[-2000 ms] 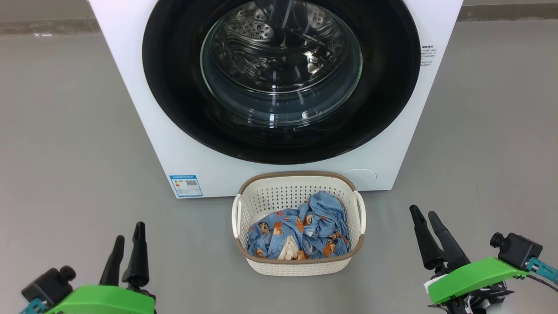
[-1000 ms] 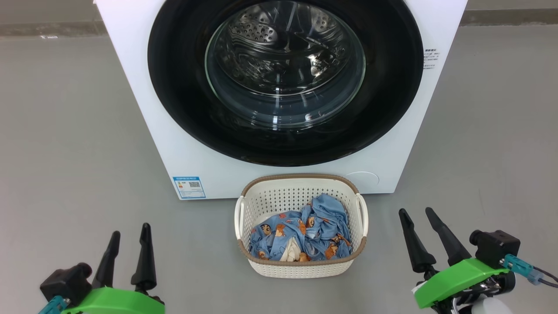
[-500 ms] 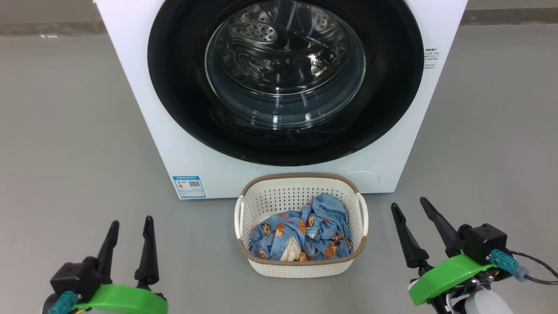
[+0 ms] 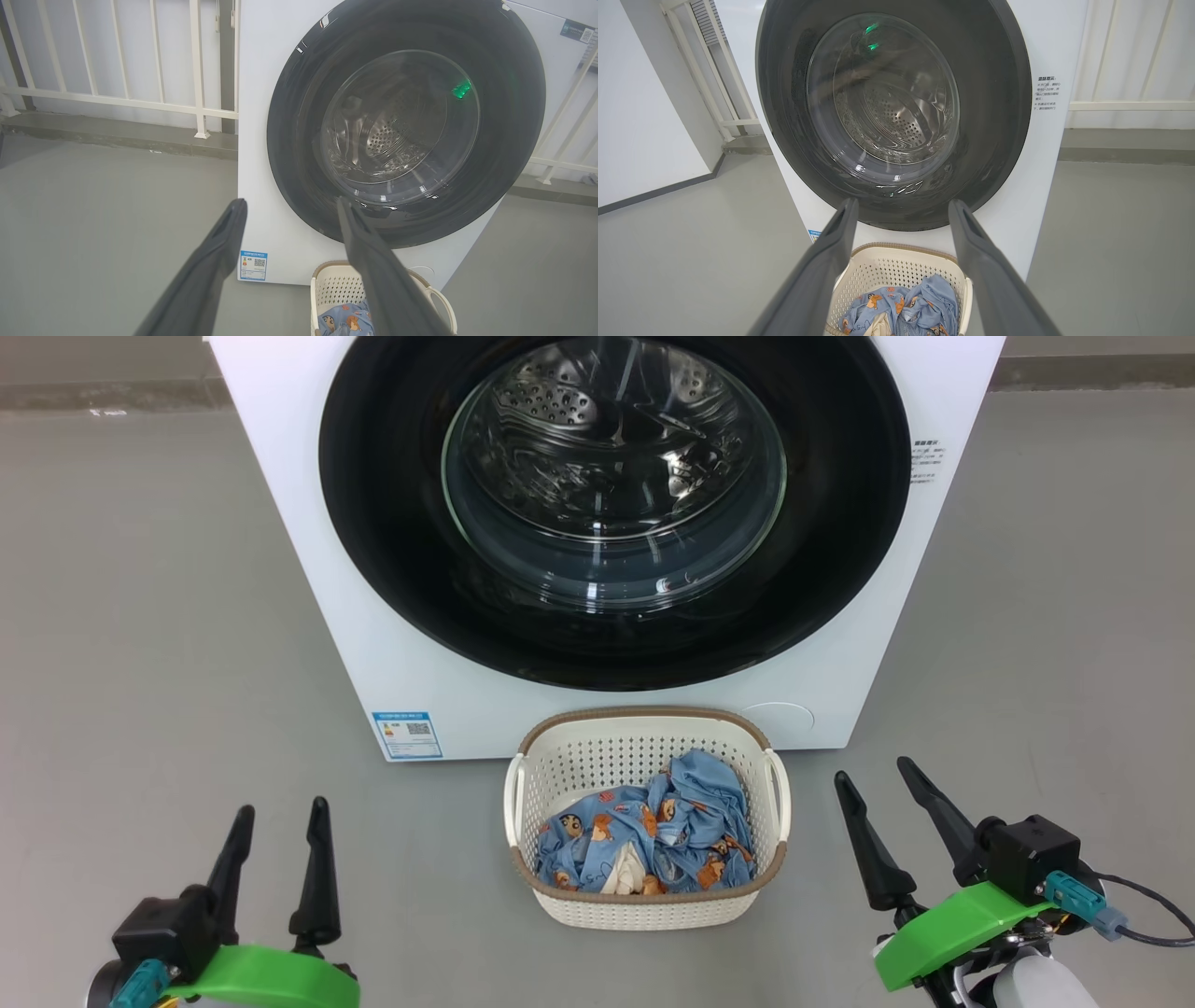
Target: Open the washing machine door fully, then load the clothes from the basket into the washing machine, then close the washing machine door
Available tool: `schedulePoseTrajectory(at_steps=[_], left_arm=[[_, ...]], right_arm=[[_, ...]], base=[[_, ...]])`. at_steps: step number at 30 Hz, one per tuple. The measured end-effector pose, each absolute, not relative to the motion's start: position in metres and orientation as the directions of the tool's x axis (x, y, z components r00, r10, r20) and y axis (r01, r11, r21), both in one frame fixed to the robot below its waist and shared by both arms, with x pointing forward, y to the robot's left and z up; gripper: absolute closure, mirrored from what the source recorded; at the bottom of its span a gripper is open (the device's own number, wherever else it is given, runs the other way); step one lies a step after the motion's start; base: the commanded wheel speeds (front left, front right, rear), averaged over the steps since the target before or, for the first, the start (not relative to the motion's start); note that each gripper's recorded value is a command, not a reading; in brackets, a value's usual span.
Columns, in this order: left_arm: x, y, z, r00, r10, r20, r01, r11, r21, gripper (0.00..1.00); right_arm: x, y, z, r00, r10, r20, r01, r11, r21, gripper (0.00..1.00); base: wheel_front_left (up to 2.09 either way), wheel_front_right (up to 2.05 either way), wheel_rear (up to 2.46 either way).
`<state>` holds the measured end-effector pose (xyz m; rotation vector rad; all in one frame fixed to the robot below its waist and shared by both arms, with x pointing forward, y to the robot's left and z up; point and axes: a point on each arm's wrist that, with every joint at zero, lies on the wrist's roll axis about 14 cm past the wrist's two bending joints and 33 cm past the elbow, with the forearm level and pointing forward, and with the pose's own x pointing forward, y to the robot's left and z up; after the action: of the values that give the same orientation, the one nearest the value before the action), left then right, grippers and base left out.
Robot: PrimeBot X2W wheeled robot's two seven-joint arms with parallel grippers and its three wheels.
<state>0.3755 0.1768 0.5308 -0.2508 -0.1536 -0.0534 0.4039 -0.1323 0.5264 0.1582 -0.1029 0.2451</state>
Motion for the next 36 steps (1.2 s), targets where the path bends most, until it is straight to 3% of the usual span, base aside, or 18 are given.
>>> schedulePoseTrajectory(at_steps=[27,36], left_arm=[[0.3766,0.1786,0.5308,0.987,-0.028,0.158,0.066,0.969,-0.238,0.0],[0.3776,0.1818,0.5282,0.989,-0.019,0.15,0.055,0.97,-0.237,0.0]], right_arm=[[0.4041,-0.1316,0.5253,0.964,0.238,0.117,-0.253,0.957,0.142,0.0],[0.4065,-0.131,0.5257,0.964,0.239,0.118,-0.255,0.957,0.141,0.0]], base=[[0.0,0.0,0.0],[0.42,0.42,-0.84]])
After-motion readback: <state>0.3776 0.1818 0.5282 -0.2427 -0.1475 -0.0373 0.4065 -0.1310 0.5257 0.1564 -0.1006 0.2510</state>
